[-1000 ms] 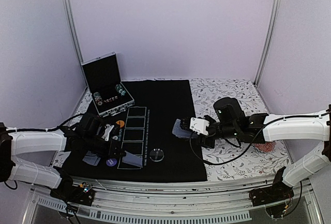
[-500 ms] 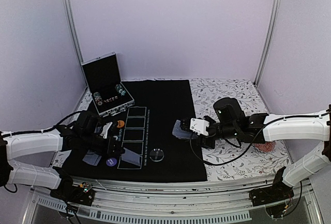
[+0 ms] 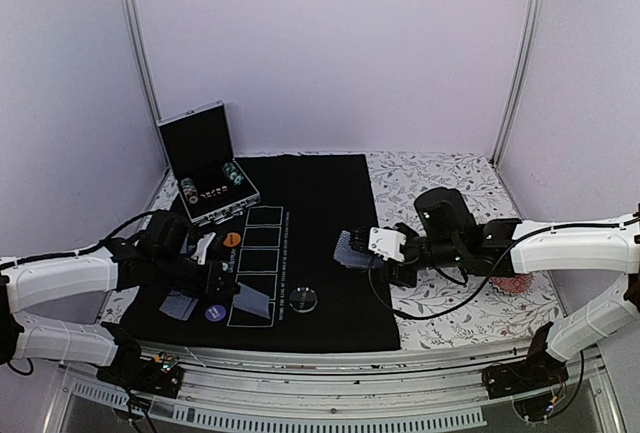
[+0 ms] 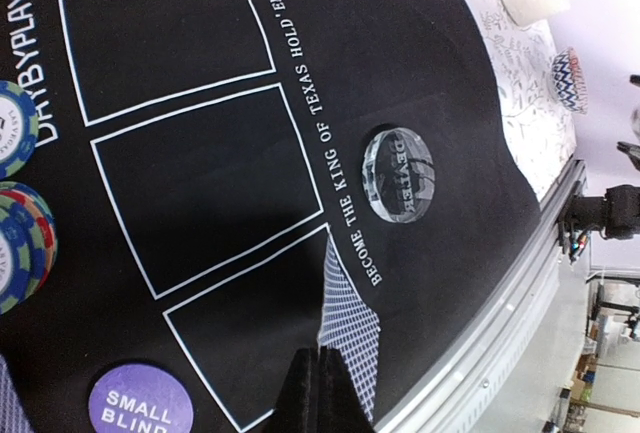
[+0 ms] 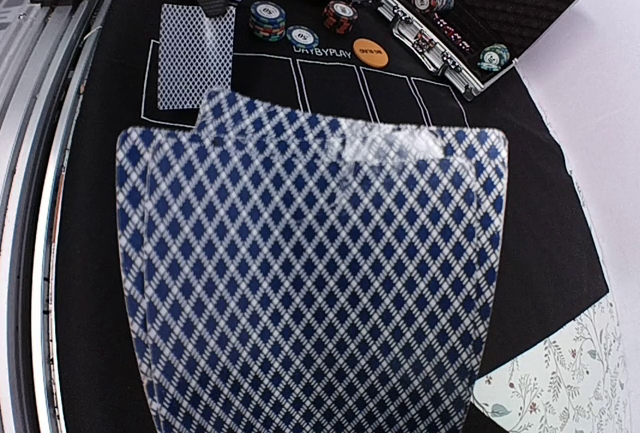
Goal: Distribute texas hold em gaming equipment
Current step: Flop the poker card into the community card area.
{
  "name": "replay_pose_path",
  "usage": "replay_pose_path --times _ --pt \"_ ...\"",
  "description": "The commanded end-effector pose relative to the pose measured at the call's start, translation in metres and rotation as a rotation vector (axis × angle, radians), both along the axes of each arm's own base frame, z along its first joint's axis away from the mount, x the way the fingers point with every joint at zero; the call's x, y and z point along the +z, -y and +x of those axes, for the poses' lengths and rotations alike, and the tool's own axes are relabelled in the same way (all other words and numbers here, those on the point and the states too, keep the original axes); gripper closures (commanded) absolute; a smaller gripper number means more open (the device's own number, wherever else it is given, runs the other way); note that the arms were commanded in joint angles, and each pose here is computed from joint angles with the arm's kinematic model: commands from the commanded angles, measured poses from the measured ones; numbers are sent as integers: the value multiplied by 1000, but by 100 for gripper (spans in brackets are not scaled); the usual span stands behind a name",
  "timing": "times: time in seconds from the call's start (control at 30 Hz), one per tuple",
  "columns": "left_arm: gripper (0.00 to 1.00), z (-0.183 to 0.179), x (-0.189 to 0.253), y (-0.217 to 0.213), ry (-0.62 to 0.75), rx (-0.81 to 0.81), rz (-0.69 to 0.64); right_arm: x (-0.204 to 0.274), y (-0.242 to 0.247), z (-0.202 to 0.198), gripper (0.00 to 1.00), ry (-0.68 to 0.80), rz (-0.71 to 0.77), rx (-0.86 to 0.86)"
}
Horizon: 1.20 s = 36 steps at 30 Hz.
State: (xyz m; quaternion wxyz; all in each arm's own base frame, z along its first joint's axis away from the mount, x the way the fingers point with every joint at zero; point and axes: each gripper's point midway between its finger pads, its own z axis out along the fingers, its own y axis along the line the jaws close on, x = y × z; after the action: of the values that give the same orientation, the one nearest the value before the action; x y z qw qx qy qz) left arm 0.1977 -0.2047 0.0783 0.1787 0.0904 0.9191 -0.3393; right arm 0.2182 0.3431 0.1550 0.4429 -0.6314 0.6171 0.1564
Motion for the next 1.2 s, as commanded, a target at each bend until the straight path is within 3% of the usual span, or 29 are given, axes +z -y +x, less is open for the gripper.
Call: replay_pose_path --times 0.0,0.57,1.17 --pt "100 4 14 3 35 -12 -19 12 -1 1 50 16 32 5" --pt "100 7 36 4 88 -13 -45 5 -6 1 50 -10 37 9" --pt "100 23 110 -4 233 -7 154 17 -8 4 50 19 45 15"
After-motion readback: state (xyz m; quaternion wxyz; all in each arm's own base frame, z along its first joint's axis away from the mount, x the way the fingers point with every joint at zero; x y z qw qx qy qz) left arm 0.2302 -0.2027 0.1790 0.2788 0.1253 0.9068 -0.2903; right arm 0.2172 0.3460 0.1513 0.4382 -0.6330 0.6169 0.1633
